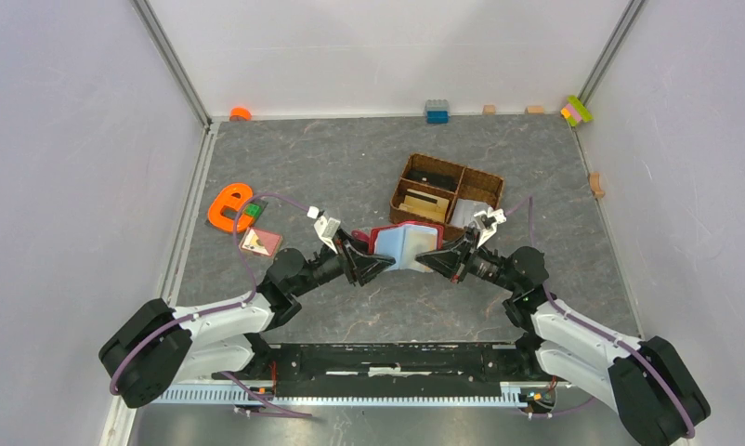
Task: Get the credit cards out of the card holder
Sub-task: Remove the credit card from the card holder.
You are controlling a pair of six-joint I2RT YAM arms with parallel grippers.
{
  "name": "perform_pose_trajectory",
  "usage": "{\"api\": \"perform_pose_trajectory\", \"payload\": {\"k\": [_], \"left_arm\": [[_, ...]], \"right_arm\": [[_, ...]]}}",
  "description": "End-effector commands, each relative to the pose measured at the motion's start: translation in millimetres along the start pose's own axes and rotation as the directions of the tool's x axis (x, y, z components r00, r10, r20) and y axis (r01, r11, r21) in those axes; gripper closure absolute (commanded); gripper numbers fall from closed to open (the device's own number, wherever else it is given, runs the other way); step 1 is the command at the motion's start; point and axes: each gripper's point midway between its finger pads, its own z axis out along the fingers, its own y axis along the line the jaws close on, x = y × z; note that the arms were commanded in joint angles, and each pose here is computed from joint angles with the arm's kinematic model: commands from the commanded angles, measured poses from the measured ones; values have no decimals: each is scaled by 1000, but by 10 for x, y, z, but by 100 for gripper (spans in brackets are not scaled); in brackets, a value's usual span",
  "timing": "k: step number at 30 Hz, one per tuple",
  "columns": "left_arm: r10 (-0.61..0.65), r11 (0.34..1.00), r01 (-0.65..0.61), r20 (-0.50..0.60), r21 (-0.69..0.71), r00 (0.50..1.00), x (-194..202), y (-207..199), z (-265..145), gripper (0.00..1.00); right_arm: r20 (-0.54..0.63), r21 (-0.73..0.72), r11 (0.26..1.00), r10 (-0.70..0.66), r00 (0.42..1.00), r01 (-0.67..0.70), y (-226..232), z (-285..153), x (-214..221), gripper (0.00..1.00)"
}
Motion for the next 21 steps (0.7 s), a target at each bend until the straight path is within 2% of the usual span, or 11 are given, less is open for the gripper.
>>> {"api": "perform_pose_trajectory", "payload": {"k": [1, 7, 8, 11, 14, 16, 19, 21], "left_arm": [[49, 997, -53, 72, 56, 996, -250, -156, 75, 45], [42, 998, -45, 67, 46, 997, -239, -136, 80, 47], [41, 998, -43, 66, 43, 997, -241, -134, 82, 45], [36, 999, -38, 62, 33, 997, -238, -118, 84, 26], [39, 999, -41, 62, 25, 997, -241, -107, 78, 25], [44, 999, -46, 66, 26, 997, -255, -115, 73, 35], [47, 999, -47, 66, 0, 997, -251, -66, 66, 65], [48, 998, -45, 71, -42, 996, -264, 2, 53, 82]], "right_arm": [[40, -82, 996, -36, 999, 39, 184, 38, -147, 100], [21, -94, 995, -30, 999, 32, 194, 62, -101, 100], [17, -98, 995, -30, 999, 31, 202, 68, -96, 100], [7, -104, 994, -29, 1000, 29, 211, 80, -73, 100], [3, -112, 993, -30, 1000, 31, 228, 92, -71, 100], [0, -115, 993, -31, 1000, 31, 233, 94, -59, 100], [-9, -122, 992, -35, 999, 34, 242, 103, -51, 100], [-18, -119, 992, -47, 999, 44, 234, 111, -51, 94]]}}
